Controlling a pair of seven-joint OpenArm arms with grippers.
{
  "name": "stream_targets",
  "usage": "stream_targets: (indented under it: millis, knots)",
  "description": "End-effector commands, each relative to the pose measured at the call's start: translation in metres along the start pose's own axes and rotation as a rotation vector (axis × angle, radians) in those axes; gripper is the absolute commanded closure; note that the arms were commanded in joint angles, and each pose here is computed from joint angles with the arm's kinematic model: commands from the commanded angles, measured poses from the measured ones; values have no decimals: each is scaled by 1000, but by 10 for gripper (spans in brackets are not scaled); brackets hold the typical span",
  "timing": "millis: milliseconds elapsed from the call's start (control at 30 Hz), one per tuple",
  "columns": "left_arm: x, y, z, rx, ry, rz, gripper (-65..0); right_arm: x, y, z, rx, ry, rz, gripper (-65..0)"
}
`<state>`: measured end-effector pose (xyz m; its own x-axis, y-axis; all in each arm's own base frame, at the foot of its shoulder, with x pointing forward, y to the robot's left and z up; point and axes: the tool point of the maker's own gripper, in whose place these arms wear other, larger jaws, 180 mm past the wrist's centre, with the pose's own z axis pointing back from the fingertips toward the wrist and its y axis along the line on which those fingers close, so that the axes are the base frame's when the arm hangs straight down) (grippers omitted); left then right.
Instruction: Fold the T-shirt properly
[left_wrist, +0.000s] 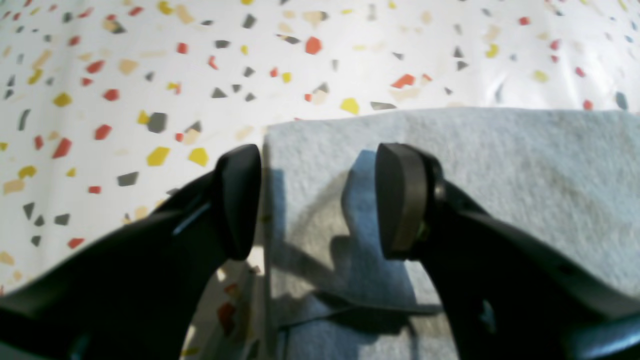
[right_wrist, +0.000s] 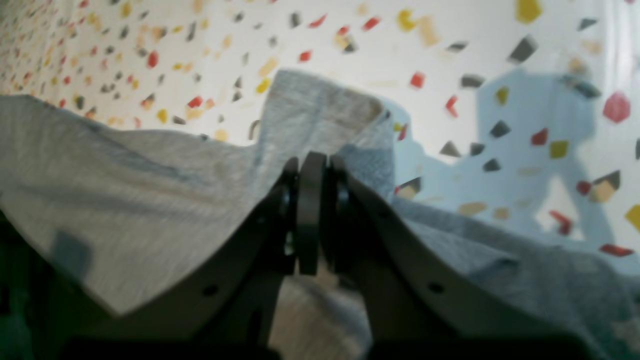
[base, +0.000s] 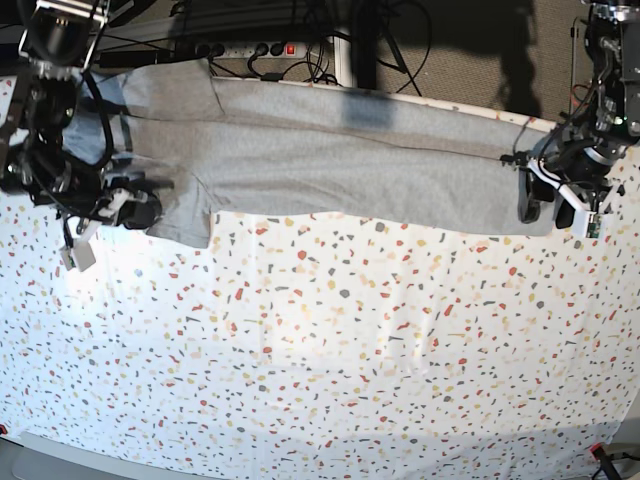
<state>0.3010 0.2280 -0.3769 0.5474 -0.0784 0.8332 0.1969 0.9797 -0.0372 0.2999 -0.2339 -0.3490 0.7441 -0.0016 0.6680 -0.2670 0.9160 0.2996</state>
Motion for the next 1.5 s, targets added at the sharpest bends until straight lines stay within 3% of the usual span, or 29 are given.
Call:
stream_targets:
  millis: [0, 167, 300, 667, 900, 1033, 1100, 1333, 1467]
  knots:
    - [17, 4, 2, 3, -53, -11, -352, 16, 8, 11, 18, -60, 40, 0]
    - [17, 4, 2, 3, -53, -11, -352, 0, 52, 24, 76, -74, 95, 0]
    - [17, 4, 2, 4, -53, -11, -352, -18, 73, 23, 109, -69, 67, 0]
    - [18, 4, 2, 3, -57, -12, -352, -59, 110, 15, 217, -22, -71, 0]
    - [22, 4, 2, 4, -78, -11, -352, -69, 120, 12, 247, 28, -66, 0]
    - [21, 7, 2, 13, -70, -32, -353, -65, 120, 11, 247, 17, -63, -245]
    - [22, 17, 4, 51, -63, -50, -353, -57, 119, 10, 246, 1, -53, -314]
    - [24, 55, 16, 124, -1, -106, -353, -10, 98, 15, 199, -113, 4, -321]
    - [5, 43, 15, -9, 60, -28, -353, 6, 88, 20, 170, -158, 7, -321]
